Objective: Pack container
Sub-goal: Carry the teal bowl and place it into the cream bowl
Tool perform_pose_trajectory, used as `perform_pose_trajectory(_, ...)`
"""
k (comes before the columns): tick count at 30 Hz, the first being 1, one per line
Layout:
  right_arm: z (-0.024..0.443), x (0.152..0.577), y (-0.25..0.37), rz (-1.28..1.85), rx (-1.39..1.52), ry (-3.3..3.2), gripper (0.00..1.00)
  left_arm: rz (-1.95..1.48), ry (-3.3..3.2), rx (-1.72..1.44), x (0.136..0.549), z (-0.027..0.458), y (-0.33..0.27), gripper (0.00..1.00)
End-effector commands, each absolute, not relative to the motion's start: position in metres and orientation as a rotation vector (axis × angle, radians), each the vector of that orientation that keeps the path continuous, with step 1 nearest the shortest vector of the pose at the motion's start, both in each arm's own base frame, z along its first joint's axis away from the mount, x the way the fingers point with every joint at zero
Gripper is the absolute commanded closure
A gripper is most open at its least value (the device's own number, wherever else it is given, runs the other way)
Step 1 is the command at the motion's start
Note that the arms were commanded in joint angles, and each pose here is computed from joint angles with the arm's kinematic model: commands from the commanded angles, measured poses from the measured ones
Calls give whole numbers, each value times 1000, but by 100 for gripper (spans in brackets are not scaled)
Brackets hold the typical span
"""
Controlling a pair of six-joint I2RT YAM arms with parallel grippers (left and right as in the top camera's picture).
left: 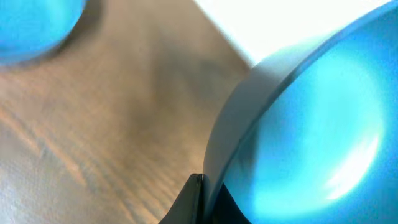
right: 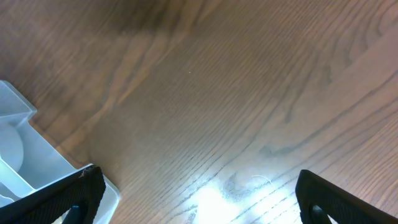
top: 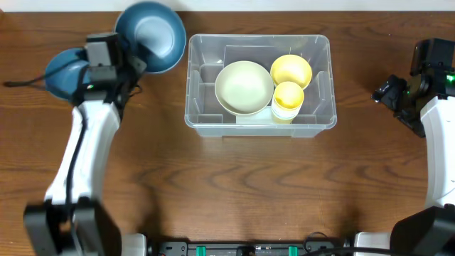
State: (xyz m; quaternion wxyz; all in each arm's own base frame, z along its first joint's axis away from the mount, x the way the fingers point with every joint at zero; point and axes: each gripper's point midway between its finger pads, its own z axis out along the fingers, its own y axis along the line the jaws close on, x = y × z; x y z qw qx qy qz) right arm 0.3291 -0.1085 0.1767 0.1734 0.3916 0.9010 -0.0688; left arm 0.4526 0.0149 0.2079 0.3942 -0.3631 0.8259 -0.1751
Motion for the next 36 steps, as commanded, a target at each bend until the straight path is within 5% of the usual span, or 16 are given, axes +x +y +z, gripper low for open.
perform_pose_trajectory(1,180,330,-113,-201,1133,2534,1,-474,2102,-535,441,257,-18,94)
perform_pose_trajectory(6,180,330,-113,-201,1134,2533,1,-486,2115,-215,422,279,-71,94)
perform_pose_trajectory(16,180,330,-113,-201,1134,2533,1,-496,2268,98,402,236,-152,94)
perform_pose_trajectory(36,180,330,-113,-201,1134,2533,1,-406,2327,80,442,172,-170,89)
